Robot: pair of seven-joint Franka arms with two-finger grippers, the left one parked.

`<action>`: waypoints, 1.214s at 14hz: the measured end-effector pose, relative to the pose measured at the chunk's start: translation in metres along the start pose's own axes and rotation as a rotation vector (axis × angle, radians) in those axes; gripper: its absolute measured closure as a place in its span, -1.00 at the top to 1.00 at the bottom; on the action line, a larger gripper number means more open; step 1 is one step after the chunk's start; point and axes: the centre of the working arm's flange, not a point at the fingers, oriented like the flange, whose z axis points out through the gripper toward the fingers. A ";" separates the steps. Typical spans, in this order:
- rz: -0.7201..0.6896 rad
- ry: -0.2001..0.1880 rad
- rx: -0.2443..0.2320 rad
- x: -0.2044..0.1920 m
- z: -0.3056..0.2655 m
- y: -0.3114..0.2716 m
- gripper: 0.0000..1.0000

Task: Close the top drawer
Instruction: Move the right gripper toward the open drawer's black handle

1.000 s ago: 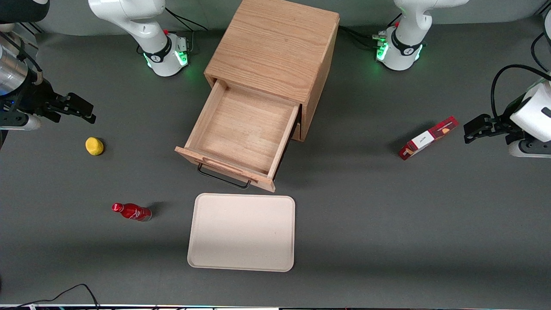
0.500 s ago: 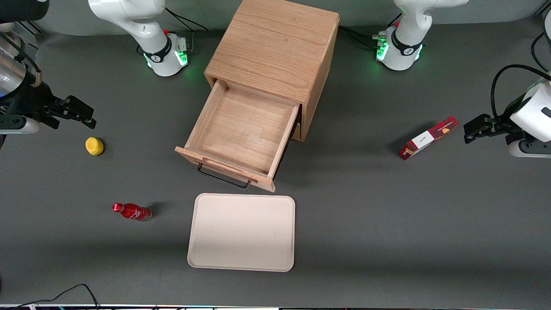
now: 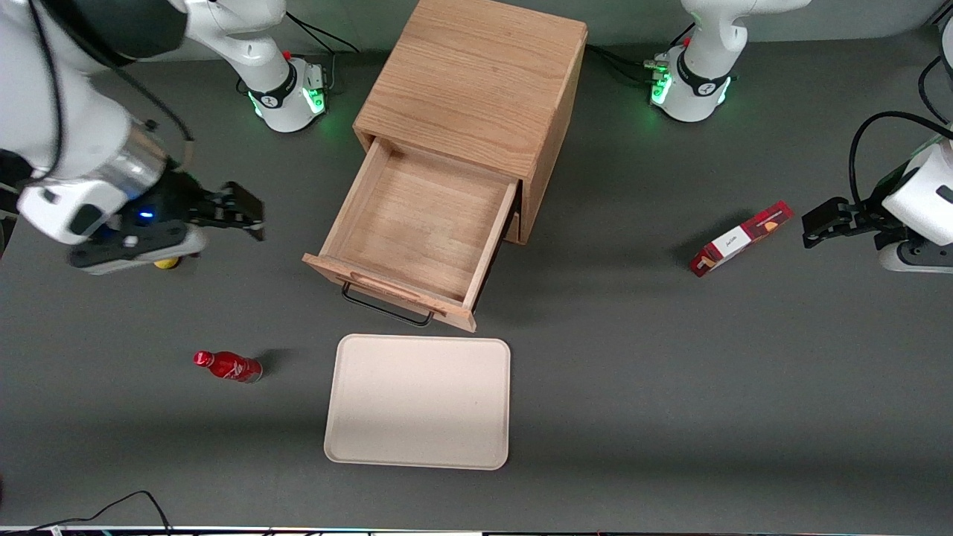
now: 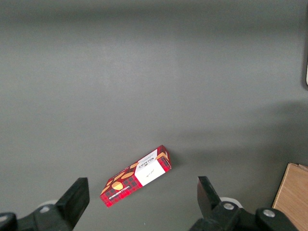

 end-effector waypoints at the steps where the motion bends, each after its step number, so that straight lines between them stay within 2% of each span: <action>1: -0.037 -0.006 0.015 0.002 0.005 -0.020 1.00; 4: -0.129 -0.023 0.048 0.001 0.017 -0.070 1.00; 6: -0.209 -0.025 0.040 0.002 0.021 -0.075 1.00; 13: -0.822 0.010 0.040 0.027 0.022 -0.031 1.00; 15: -0.914 -0.002 0.056 0.040 0.034 -0.016 1.00; 17: -0.933 -0.029 0.104 0.053 0.054 -0.008 1.00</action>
